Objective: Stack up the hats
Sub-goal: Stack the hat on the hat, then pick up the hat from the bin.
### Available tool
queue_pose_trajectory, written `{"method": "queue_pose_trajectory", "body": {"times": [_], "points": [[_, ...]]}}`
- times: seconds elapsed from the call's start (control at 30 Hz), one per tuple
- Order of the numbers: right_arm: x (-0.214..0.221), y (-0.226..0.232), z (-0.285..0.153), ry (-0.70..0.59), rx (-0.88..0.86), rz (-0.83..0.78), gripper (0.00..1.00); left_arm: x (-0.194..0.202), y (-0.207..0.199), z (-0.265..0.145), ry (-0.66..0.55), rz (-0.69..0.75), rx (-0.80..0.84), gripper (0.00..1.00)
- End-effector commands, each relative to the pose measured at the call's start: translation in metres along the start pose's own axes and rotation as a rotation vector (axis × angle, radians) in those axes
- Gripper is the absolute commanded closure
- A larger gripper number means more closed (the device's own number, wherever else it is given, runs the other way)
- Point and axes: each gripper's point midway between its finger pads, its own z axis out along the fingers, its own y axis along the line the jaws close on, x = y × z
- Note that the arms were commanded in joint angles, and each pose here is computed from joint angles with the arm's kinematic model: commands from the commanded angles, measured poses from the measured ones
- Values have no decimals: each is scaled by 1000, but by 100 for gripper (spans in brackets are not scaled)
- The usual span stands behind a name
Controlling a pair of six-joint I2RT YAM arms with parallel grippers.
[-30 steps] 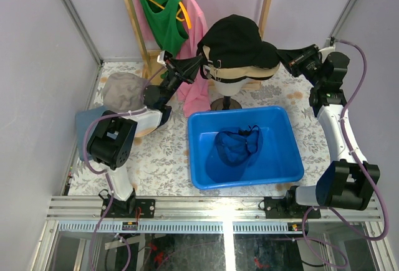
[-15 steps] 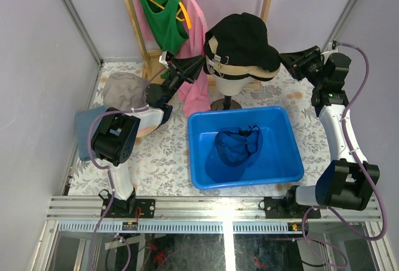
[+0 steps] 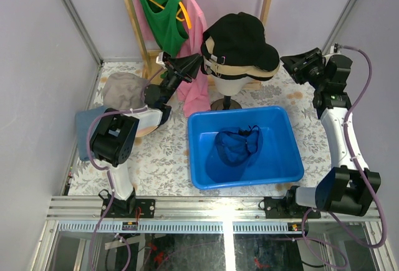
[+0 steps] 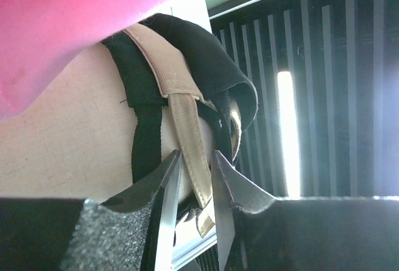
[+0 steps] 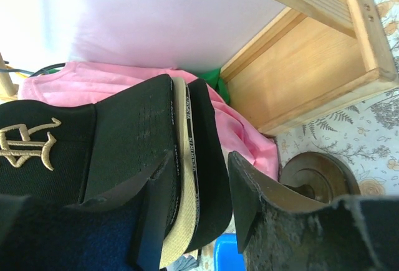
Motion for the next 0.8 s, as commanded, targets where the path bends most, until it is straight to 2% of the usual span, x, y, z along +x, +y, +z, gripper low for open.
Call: {"method": "queue_pose_trajectory", "body": {"times": [0.0,0.17,0.4,0.5,0.63,0.77], "points": [[-24,29,-24,-112,-9,-94,52,-1,-62,-8,23,-406,116,73],[-38,40,-41,-183,25,-145,50,-7,-81,-13,13,-366,147,68],[-51,54,-67,-262,69,-213,48,-6,-98,-20,-2,-313,170,67],[-47,46,-82,-275,121,-241,47,-3,-101,-29,-32,-264,159,67],[-36,31,-105,-278,188,-278,47,-4,-83,-51,-122,-176,71,68],[-2,-1,-124,-192,267,-288,47,-2,-62,-72,-187,-89,-53,68]]}}
